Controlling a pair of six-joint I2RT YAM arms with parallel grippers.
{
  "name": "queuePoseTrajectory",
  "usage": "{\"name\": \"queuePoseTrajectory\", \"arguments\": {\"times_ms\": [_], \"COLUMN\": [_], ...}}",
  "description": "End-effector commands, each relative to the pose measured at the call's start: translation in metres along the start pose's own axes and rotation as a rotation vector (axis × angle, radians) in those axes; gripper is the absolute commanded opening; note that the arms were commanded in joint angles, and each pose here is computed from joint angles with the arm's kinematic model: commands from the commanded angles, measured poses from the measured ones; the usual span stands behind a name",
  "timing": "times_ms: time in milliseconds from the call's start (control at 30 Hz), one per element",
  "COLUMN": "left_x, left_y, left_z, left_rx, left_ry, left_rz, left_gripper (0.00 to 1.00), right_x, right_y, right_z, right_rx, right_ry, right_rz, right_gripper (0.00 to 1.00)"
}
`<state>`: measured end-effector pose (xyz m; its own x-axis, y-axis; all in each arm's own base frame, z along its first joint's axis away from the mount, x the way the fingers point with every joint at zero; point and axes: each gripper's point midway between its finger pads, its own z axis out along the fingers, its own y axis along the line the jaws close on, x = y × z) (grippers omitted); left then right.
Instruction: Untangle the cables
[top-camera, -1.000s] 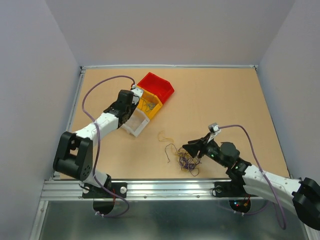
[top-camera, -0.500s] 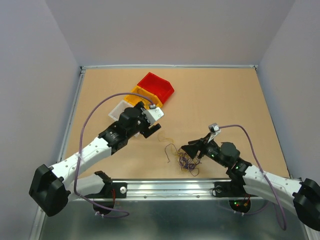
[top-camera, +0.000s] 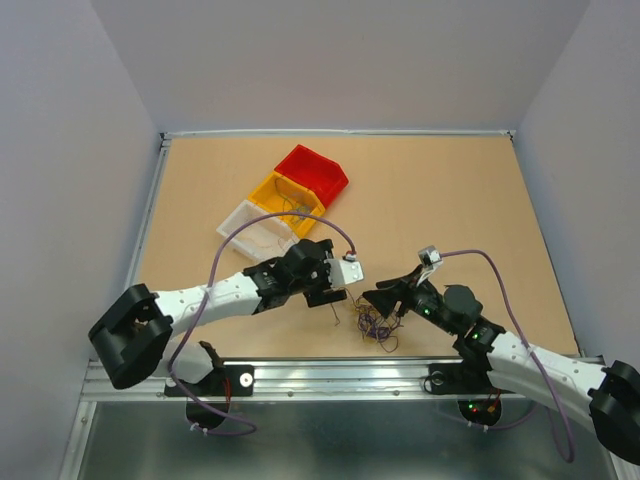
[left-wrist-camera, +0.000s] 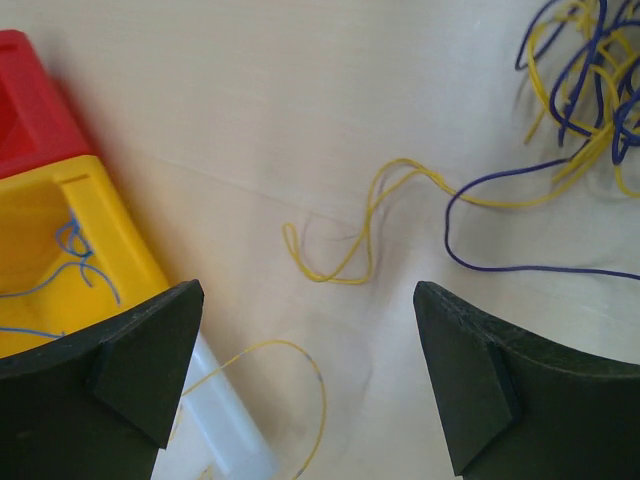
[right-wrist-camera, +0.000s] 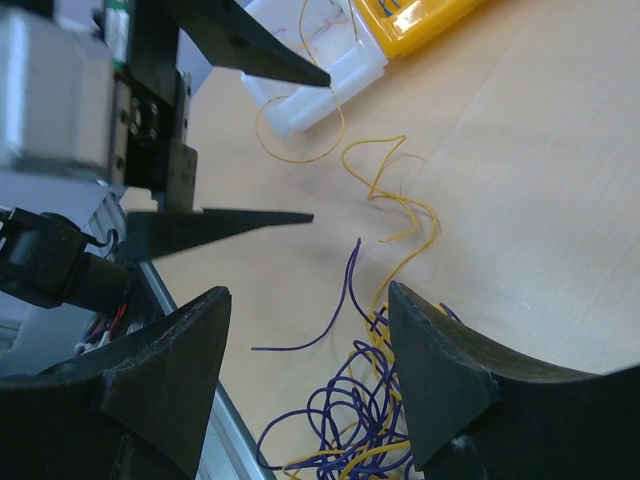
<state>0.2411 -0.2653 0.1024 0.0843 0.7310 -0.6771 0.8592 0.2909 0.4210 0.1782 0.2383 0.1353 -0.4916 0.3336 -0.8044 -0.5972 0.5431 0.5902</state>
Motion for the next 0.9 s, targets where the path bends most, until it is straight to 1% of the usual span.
{"name": "queuePoseTrajectory", "arguments": {"times_ms": [0,100,167,200,300,333,367,400,467,500,567,600,633,667,700,733,767,800,867], "left_x": [0.005,0.012,0.02,0.027,0.037,0.037,0.035,0.031,0.025,0.018,0.008,0.003,-0.001,-0.004,-0.009,-0.01,-0.011,-0.013,-0.01], "left_y": [-0.007,-0.013,-0.009,-0.01,-0.006,0.0,0.002,0.005,0.008,0.016,0.019,0.029,0.034,0.04,0.051,0.058,0.062,0.061,0.055], "left_z": [0.013,0.025,0.031,0.038,0.044,0.044,0.042,0.039,0.034,0.026,0.021,0.013,0.009,0.006,-0.003,-0.007,-0.011,-0.013,-0.011], "left_rx": [-0.017,-0.011,-0.042,-0.039,-0.081,-0.111,-0.126,-0.141,-0.153,-0.172,-0.153,-0.16,-0.165,-0.171,-0.182,-0.188,-0.197,-0.181,-0.155], "left_ry": [0.028,0.072,0.115,0.146,0.199,0.199,0.193,0.172,0.142,0.113,0.062,0.028,0.009,-0.009,-0.047,-0.065,-0.076,-0.096,-0.097], "left_rz": [0.069,0.071,0.066,0.062,0.048,0.046,0.038,0.027,0.007,-0.011,-0.05,-0.082,-0.111,-0.133,-0.161,-0.177,-0.186,-0.181,-0.156], "left_gripper": [0.99,0.98,0.94,0.79,0.43,0.19,0.05,0.0,0.0,0.0,0.0,0.0,0.0,0.0,0.0,0.0,0.0,0.15,0.59], "right_x": [0.042,0.044,0.047,0.054,0.062,0.068,0.072,0.078,0.088,0.089,0.105,0.102,0.112,0.114,0.111,0.111,0.11,0.103,0.097], "right_y": [-0.025,-0.03,-0.034,-0.04,-0.043,-0.046,-0.047,-0.052,-0.058,-0.06,-0.066,-0.062,-0.067,-0.064,-0.062,-0.062,-0.061,-0.057,-0.052], "right_z": [-0.015,-0.015,-0.013,-0.013,-0.01,-0.008,-0.009,-0.008,-0.009,-0.007,-0.009,-0.001,-0.002,0.001,0.005,0.005,0.005,0.007,0.005], "right_rx": [0.039,0.069,0.091,0.117,0.127,0.135,0.138,0.155,0.178,0.186,0.206,0.196,0.214,0.206,0.195,0.196,0.192,0.174,0.155], "right_ry": [0.08,0.087,0.103,0.135,0.177,0.198,0.209,0.227,0.254,0.259,0.321,0.317,0.358,0.365,0.352,0.344,0.334,0.304,0.278], "right_rz": [0.003,0.012,0.018,0.018,0.02,0.025,0.028,0.032,0.033,0.028,0.021,0.012,0.008,0.004,0.006,0.009,0.012,0.012,0.013], "right_gripper": [0.7,0.7,0.66,0.66,0.65,0.65,0.65,0.65,0.65,0.65,0.63,0.54,0.45,0.33,0.11,0.04,0.01,0.01,0.01]}}
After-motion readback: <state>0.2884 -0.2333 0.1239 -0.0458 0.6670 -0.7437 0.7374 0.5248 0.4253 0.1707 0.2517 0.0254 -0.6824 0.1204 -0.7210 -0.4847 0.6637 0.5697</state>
